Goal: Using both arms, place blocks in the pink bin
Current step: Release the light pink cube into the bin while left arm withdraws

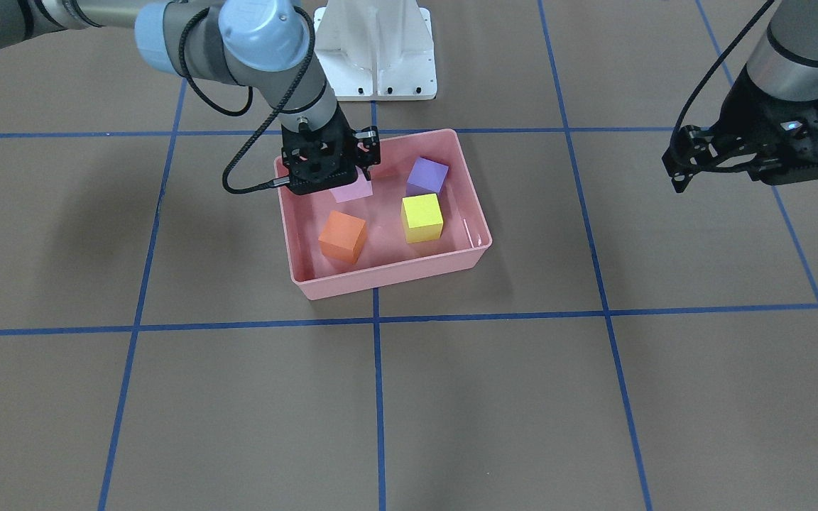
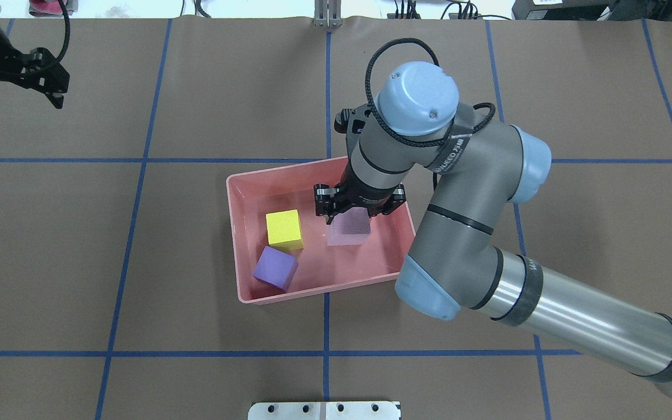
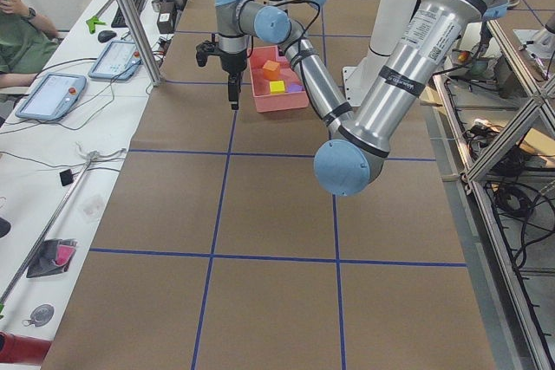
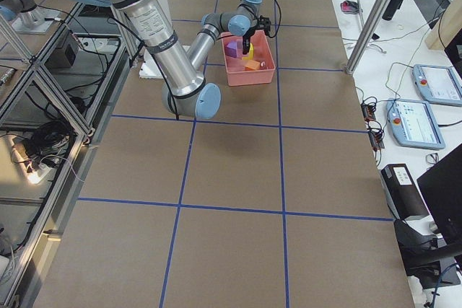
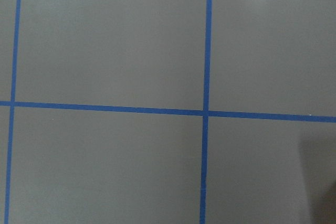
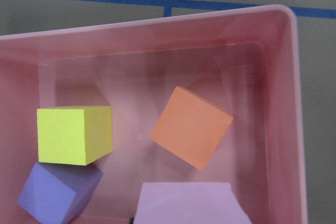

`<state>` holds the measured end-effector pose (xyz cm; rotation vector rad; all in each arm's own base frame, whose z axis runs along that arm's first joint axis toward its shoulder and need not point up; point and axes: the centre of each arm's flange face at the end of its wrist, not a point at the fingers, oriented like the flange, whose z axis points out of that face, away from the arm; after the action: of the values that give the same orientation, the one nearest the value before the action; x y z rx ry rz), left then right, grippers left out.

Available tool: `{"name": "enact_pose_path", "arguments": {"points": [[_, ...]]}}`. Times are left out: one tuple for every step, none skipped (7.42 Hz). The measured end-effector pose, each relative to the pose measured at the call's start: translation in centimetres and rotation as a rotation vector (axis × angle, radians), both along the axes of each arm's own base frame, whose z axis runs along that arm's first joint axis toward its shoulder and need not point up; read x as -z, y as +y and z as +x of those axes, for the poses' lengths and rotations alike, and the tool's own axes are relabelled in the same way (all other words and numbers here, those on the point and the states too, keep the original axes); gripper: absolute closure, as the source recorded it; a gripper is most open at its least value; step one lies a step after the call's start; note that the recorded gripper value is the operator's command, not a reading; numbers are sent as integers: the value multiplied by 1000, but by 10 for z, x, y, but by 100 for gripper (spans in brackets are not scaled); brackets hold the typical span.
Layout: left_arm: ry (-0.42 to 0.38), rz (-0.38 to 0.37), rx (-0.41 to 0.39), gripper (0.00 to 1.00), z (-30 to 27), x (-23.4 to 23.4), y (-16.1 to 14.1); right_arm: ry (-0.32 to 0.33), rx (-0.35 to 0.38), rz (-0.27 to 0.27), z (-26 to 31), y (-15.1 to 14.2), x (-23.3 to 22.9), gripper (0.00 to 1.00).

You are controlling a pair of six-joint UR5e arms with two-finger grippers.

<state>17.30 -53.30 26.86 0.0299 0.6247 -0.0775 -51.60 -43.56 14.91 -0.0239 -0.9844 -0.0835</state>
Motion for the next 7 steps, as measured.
{"name": "enact_pose_path", "arguments": {"points": [[-1, 4, -1, 0, -4, -16, 4, -4, -10, -25, -8, -1, 12, 0], [6, 25, -6, 0, -9, -38, 12, -4, -12, -42, -9, -1, 17, 0], [15, 53, -6, 0, -16, -61, 24, 7, -18, -60, -3, -5, 18, 0], [22, 73, 3, 0, -23, -78, 31, 29, -37, -85, 13, -14, 17, 0], [26, 86, 18, 0, -31, -87, 32, 53, -81, -106, 49, -29, 9, 0], [27, 94, 28, 0, -38, -90, 31, 79, -136, -107, 100, -50, -13, 0], [22, 99, 33, 0, -46, -93, 28, 114, -160, -60, 159, -69, -51, 0]]}}
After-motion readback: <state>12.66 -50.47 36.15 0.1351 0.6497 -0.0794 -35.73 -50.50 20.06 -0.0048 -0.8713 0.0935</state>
